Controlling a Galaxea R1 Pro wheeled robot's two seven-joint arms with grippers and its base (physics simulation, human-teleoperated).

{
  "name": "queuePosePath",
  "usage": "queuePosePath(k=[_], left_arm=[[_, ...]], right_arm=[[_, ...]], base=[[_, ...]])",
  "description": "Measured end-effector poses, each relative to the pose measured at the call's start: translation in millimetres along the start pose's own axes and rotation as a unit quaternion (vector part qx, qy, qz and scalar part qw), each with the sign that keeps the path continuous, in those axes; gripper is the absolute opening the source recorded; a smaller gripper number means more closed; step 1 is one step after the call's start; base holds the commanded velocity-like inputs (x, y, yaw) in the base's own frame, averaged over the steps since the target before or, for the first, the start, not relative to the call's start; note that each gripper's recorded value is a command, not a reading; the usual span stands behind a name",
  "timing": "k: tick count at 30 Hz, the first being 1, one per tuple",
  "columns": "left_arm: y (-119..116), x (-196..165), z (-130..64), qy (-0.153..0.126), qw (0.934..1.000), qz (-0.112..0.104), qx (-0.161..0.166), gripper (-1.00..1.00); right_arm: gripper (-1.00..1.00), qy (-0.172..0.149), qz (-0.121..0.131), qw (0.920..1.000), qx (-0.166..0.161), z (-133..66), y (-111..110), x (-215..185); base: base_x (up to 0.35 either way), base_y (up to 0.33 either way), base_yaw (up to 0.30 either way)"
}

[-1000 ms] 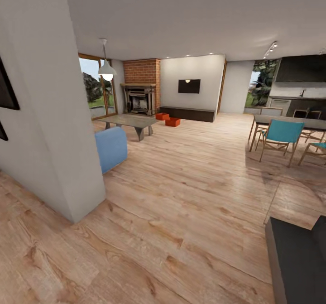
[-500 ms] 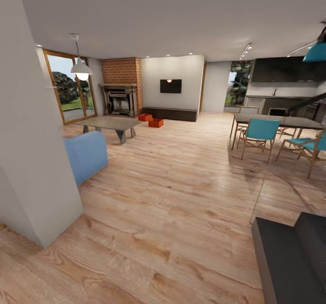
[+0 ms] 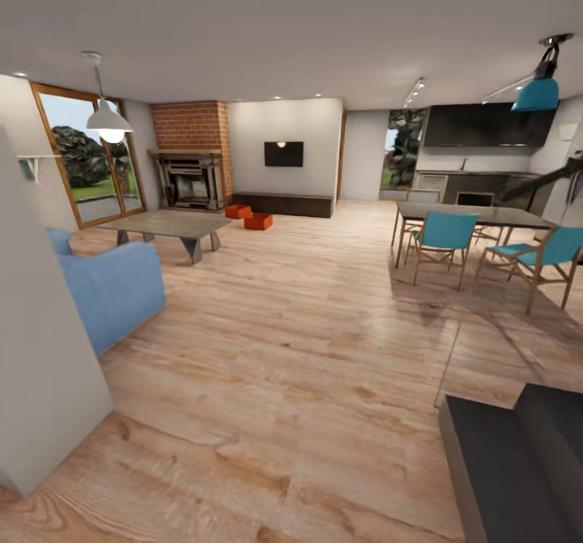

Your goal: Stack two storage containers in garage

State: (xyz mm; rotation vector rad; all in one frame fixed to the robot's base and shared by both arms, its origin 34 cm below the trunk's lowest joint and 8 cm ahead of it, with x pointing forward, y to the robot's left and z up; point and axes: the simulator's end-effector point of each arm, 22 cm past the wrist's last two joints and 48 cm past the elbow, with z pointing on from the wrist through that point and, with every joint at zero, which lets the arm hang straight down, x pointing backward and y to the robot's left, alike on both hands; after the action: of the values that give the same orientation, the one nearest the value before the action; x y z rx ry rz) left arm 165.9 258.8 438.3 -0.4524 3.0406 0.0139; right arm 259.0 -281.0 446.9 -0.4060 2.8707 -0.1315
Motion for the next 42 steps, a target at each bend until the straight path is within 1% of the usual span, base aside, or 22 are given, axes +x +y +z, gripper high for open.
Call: queuePosePath(k=[2, 3, 6, 9, 42], left_arm=[[-0.2, 0.0, 0.0, 0.0, 1.0, 0.0, 0.0, 1.0], [-0.8, 0.0, 0.0, 0.0, 1.0, 0.0, 0.0, 1.0], [-1.0, 0.1, 0.0, 0.0, 1.0, 0.0, 0.001, 1.0], [-1.1, 0.2, 0.0, 0.0, 1.0, 0.0, 0.001, 1.0], [-0.9, 0.7, 0.0, 0.0, 1.0, 0.0, 0.0, 1.0]], right_arm=[[1.0, 0.0, -0.003, 1.0, -0.001, 0.0, 0.7, 0.1], [1.0, -0.002, -0.017, 0.9998, -0.003, -0.1, 2.1, -0.6], [1.0, -0.003, -0.026, 0.9996, -0.006, -0.1, 3.0, -1.4], [1.0, -0.004, -0.03, 0.9995, -0.006, 0.0, 3.2, -1.9], [1.0, 0.0, -0.029, 0.9995, -0.007, 0.0, 2.9, 0.1]], base=[[0.326, 0.0, -0.005], [0.326, 0.0, -0.002], [0.326, 0.0, -0.001], [0.326, 0.0, 0.0], [0.326, 0.0, 0.0]])
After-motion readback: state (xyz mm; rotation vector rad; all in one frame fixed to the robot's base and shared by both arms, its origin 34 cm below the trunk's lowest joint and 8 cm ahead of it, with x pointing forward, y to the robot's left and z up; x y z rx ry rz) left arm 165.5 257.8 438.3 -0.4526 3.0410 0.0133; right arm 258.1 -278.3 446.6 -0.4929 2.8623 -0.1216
